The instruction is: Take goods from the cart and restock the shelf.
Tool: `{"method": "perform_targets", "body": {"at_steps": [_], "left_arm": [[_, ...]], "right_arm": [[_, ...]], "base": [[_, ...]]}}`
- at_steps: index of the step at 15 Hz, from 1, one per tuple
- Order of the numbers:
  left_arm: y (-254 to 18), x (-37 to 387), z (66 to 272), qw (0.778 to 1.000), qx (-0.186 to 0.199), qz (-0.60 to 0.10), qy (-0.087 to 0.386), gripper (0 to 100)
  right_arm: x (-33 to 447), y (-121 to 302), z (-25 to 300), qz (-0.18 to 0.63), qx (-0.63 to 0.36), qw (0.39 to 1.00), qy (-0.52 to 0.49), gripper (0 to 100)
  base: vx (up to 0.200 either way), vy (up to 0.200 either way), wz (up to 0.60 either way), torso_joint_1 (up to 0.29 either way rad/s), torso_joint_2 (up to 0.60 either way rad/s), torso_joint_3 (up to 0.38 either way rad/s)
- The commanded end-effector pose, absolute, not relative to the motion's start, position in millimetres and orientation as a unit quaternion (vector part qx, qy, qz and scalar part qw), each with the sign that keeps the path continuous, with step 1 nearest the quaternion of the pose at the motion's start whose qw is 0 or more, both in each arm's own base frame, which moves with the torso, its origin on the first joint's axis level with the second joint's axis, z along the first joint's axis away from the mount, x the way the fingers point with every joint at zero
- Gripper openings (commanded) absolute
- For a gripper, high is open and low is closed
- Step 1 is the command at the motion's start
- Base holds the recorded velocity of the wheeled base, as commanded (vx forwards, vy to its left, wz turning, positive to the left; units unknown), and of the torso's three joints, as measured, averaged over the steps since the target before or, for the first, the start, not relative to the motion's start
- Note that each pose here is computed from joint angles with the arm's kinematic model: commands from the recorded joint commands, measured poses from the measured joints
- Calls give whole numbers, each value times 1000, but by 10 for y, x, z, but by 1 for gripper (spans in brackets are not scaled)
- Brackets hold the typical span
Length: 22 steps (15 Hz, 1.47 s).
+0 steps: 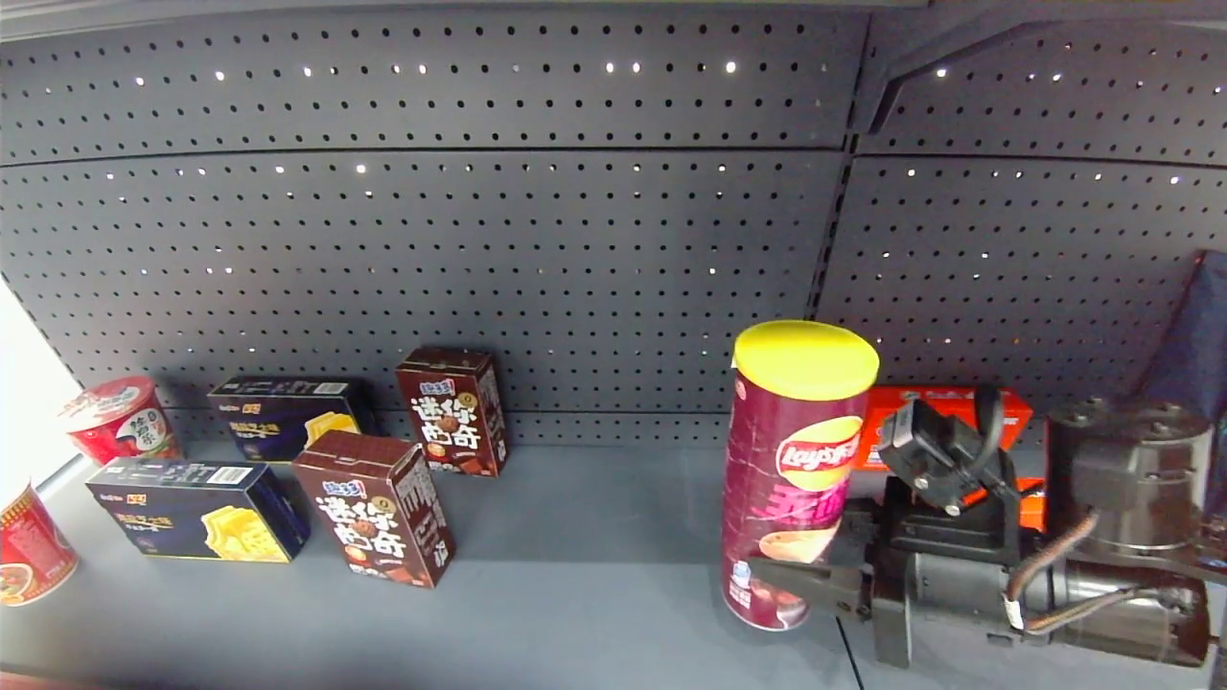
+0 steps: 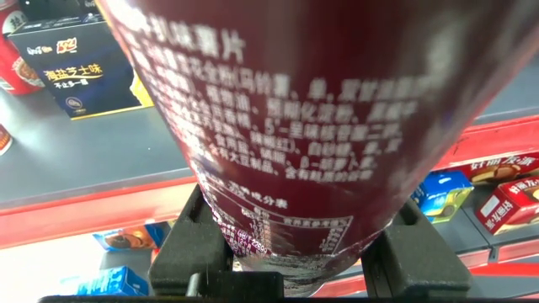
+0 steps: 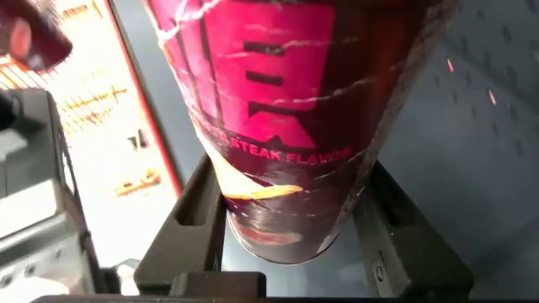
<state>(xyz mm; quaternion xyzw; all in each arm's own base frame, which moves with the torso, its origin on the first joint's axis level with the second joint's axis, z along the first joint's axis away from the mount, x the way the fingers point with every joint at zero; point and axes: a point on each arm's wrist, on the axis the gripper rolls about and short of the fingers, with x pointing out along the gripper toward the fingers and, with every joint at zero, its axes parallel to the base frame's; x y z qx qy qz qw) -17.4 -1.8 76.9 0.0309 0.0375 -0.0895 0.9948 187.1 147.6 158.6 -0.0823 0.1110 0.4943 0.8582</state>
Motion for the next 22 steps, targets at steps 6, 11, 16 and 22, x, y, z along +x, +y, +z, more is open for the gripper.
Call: {"method": "perform_targets", "body": {"at_steps": [6,11,16,22], "left_arm": [[-18,-173,767,995,30,-89,39,0],[-18,-173,767,995,30,-89,39,0],[-18,-173,771,995,28,-89,39,0],[-17,-174,770,995,28,-88,40,0]], "right_arm": [[1552,1236,1343,478,-85,867,116,0],[1653,1247,1269,466,-77,870,141,0],[1827,1369,1200,465,-81,868,155,0],[1928,1517,1081,477,-89,859,164,0]], "base": [[0,0,0,0,0,0],[0,0,0,0,0,0],[0,0,0,0,0,0],[0,0,0,0,0,0]]}}
